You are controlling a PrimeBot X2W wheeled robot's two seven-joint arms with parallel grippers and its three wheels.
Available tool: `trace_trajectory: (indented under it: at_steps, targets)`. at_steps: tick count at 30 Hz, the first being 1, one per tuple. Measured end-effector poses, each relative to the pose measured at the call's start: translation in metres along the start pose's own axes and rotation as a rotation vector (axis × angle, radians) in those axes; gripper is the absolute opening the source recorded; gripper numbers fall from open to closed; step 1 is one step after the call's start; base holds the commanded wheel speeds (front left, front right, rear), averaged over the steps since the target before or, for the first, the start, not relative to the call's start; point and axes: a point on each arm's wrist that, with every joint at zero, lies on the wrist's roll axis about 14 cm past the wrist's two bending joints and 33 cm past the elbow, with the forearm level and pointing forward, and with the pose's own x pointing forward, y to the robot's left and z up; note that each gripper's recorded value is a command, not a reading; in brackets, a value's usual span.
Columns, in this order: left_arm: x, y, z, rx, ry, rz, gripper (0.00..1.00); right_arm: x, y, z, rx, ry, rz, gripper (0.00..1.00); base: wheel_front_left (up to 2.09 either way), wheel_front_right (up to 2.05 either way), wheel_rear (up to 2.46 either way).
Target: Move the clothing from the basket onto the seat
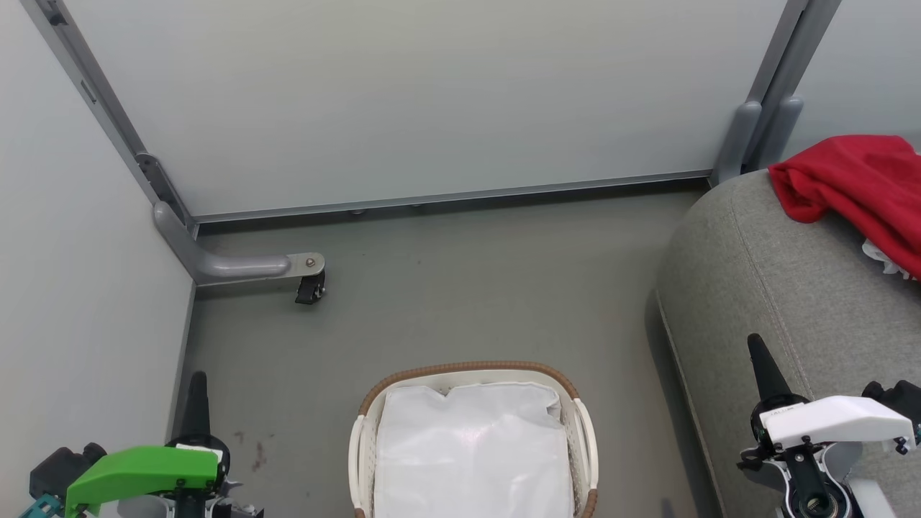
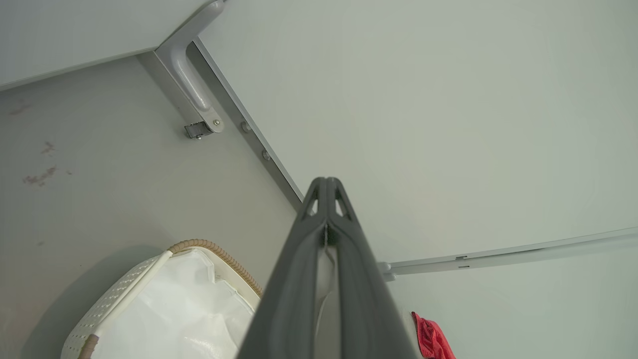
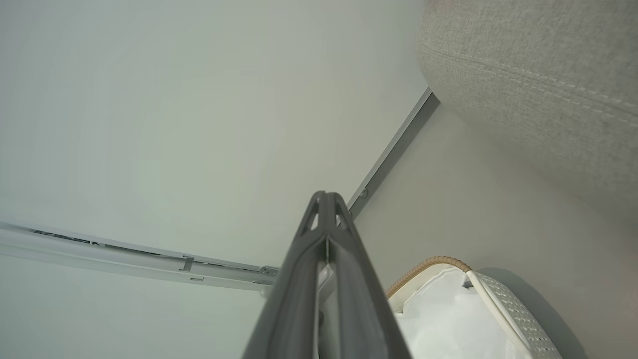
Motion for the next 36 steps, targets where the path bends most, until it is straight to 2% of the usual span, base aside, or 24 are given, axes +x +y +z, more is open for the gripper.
trace_trajectory:
  at_steps: [36]
  targets:
    - [0.005, -0.026, 0.01, -0.287, 0.008, -0.09, 0.0, 0.0, 0.017, 0.005, 0.315, 0.015, 0.062, 0.0, 0.0, 0.0, 0.0]
